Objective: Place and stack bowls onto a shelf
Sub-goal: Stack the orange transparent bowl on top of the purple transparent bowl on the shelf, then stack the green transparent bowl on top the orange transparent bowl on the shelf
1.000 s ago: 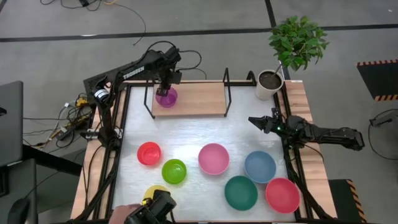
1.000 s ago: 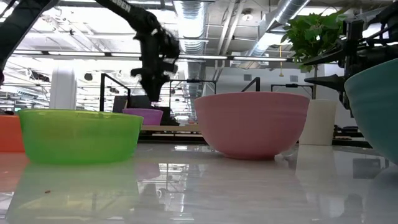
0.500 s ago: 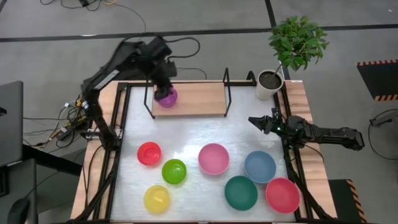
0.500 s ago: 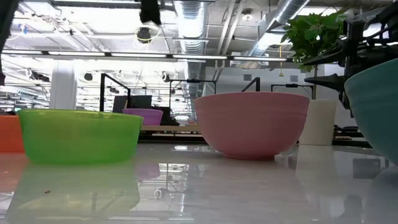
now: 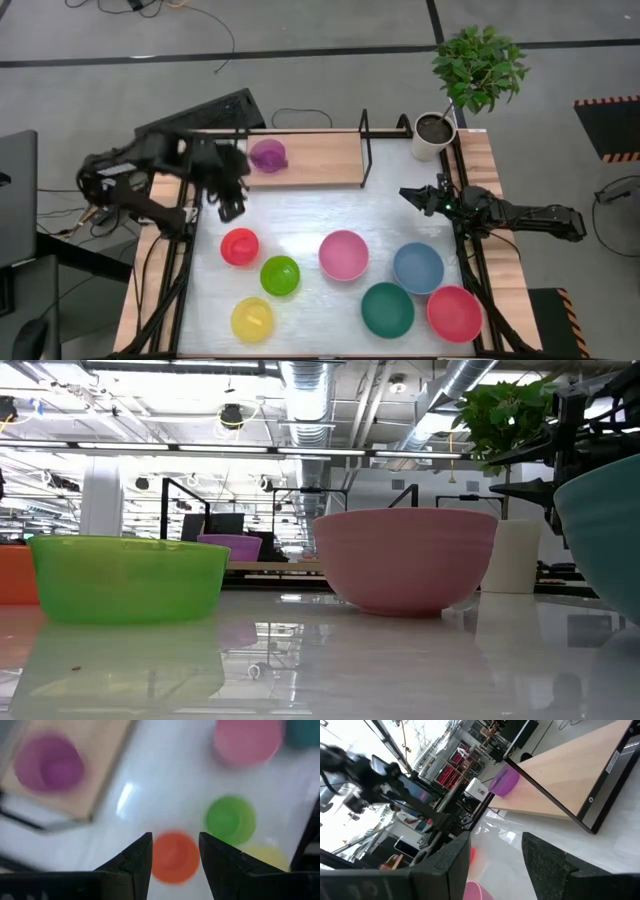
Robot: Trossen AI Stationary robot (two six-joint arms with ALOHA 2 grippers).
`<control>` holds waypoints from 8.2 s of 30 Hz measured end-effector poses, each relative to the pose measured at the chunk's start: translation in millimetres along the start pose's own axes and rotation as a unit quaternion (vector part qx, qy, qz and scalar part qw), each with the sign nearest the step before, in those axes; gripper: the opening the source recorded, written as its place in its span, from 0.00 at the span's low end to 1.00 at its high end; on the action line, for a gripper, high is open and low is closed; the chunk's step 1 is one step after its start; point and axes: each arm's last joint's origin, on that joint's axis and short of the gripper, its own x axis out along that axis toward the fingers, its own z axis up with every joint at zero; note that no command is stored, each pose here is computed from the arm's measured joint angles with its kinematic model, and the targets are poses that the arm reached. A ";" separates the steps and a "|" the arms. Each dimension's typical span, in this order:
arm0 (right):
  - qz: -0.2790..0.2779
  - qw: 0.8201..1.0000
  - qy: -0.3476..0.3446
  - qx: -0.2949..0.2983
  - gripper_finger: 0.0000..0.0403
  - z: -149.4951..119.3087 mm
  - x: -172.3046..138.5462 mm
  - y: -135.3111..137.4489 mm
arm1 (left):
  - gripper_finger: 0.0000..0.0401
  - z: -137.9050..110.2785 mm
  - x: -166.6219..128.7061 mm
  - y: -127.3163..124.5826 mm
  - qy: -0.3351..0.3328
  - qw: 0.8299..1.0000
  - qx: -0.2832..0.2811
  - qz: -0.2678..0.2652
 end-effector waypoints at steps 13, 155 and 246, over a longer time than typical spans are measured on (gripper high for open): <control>0.001 1.000 0.002 0.004 0.50 -0.2 0.0 0.1 | 0.36 -76.0 159.2 -6.4 0.070 0.996 -0.002 -0.057; -0.027 0.999 -0.017 -0.001 0.50 3.4 2.4 -4.8 | 0.00 116.5 129.0 248.2 0.030 0.985 0.166 0.029; -0.027 0.999 -0.013 -0.015 0.50 2.9 2.7 -5.0 | 0.00 96.4 84.3 58.2 0.069 0.984 0.137 -0.086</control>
